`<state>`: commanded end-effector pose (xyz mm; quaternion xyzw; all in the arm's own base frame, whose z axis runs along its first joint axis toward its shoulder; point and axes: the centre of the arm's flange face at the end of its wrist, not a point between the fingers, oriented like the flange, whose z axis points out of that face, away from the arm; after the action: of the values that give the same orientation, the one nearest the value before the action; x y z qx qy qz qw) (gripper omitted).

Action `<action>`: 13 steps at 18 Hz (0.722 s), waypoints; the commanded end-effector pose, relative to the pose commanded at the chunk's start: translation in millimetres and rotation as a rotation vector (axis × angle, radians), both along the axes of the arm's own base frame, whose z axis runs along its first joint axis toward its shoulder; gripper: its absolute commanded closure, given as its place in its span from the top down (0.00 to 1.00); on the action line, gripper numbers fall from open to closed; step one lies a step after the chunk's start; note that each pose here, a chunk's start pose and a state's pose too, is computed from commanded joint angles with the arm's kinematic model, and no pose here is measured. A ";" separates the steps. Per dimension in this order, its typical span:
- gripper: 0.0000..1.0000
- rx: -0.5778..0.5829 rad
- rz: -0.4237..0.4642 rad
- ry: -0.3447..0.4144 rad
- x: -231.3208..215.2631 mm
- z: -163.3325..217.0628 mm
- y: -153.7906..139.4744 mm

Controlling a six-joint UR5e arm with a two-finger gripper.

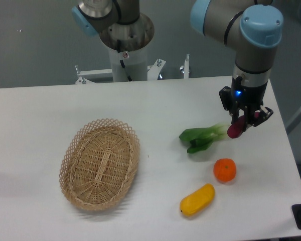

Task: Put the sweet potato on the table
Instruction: 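Lift the held purple sweet potato up from beside the bok choy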

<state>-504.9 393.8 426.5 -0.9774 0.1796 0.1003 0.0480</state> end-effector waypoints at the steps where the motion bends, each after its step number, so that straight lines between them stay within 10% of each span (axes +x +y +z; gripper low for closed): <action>1: 0.14 -0.001 -0.002 -0.003 0.5 -2.3 0.8; 13: 0.14 0.035 0.108 -0.012 29.0 -37.5 27.7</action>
<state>-475.8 421.6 388.9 -0.9853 0.1246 0.0999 0.0609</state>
